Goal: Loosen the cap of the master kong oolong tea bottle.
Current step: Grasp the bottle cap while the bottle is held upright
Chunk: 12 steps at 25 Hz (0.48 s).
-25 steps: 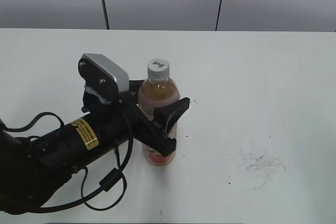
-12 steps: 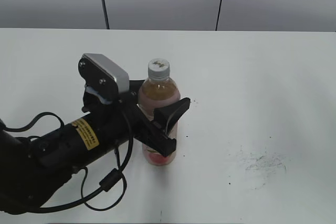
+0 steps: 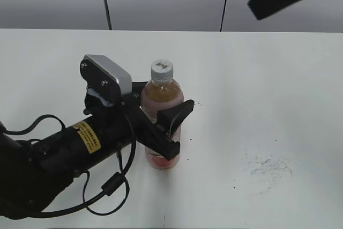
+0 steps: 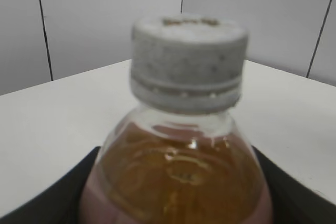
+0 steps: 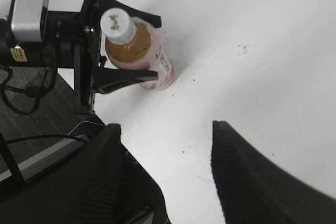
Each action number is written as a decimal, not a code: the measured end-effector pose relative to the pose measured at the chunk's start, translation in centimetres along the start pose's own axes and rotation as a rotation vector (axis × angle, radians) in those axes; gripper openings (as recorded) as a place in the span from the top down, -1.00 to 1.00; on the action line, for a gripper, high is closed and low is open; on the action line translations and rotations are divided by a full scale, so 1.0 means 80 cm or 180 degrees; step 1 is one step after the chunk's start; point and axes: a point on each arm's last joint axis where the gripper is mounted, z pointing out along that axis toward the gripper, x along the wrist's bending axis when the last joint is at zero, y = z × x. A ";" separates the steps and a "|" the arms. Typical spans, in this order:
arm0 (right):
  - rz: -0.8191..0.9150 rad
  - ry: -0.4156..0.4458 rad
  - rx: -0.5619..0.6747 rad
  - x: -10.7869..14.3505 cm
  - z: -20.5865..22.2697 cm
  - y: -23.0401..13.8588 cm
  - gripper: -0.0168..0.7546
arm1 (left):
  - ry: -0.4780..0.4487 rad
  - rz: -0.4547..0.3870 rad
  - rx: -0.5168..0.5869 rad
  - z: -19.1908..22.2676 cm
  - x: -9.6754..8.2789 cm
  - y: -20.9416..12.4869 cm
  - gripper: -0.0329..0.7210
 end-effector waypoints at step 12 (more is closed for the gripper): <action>0.0278 -0.0167 0.0403 0.044 0.113 0.087 -0.11 | 0.0000 0.0000 0.0000 0.000 0.000 0.000 -0.27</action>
